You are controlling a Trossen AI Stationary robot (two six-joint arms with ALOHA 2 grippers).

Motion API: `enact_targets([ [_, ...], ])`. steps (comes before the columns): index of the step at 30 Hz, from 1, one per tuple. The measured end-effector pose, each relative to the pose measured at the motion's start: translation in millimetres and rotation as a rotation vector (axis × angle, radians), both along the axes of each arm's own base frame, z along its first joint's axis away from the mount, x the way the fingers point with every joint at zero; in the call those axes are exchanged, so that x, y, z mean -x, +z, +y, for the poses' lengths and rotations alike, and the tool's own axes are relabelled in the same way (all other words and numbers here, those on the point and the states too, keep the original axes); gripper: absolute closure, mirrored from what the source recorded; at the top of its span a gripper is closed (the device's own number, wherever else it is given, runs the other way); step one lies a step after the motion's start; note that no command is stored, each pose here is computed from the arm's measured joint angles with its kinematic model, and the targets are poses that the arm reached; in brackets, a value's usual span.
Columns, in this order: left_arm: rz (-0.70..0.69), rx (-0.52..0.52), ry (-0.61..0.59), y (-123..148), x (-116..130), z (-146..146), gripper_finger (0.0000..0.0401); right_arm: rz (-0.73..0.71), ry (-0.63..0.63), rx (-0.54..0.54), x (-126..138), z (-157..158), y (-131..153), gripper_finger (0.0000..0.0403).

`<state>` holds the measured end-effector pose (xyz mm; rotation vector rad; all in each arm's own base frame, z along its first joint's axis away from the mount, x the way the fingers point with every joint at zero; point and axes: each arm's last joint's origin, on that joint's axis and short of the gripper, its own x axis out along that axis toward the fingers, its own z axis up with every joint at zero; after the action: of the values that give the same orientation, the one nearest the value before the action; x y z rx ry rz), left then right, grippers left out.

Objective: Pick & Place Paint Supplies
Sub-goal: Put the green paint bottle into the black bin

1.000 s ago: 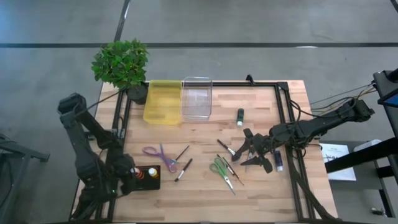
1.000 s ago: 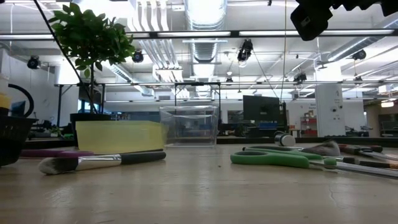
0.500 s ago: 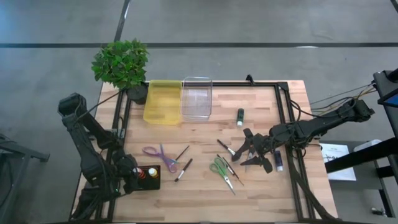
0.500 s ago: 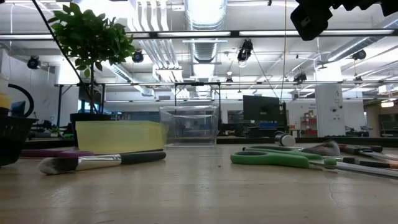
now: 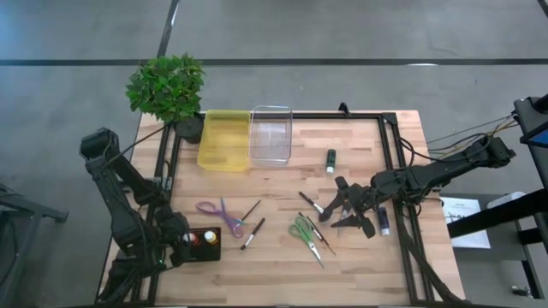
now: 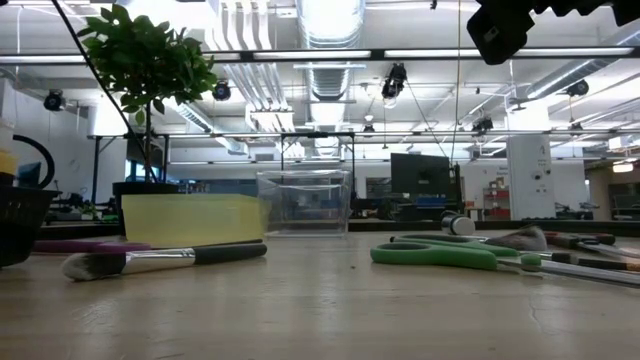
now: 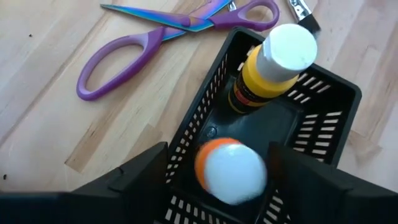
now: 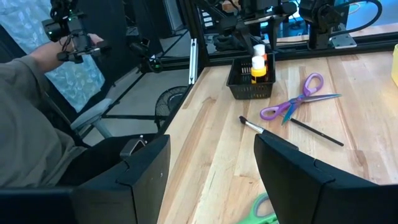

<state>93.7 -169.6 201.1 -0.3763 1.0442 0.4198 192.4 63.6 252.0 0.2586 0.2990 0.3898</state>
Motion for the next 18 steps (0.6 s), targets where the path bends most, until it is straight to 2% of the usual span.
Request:
enact_targets([
  [5,-0.043,-0.036,-0.031,4.5,-1.7,-0.5,0.0119,0.0,0.0,0.0,0.0,0.0,0.0,0.0174],
  [9,-0.102,-0.113,-0.066,14.5,-3.6,0.3,0.0125,-0.001,0.0,0.0,0.0,0.0,0.1,0.0174],
  [18,-0.372,-0.462,-0.155,53.1,-19.5,8.1,0.0171,-0.003,0.0,-0.001,-0.1,0.0,0.2,0.0174],
])
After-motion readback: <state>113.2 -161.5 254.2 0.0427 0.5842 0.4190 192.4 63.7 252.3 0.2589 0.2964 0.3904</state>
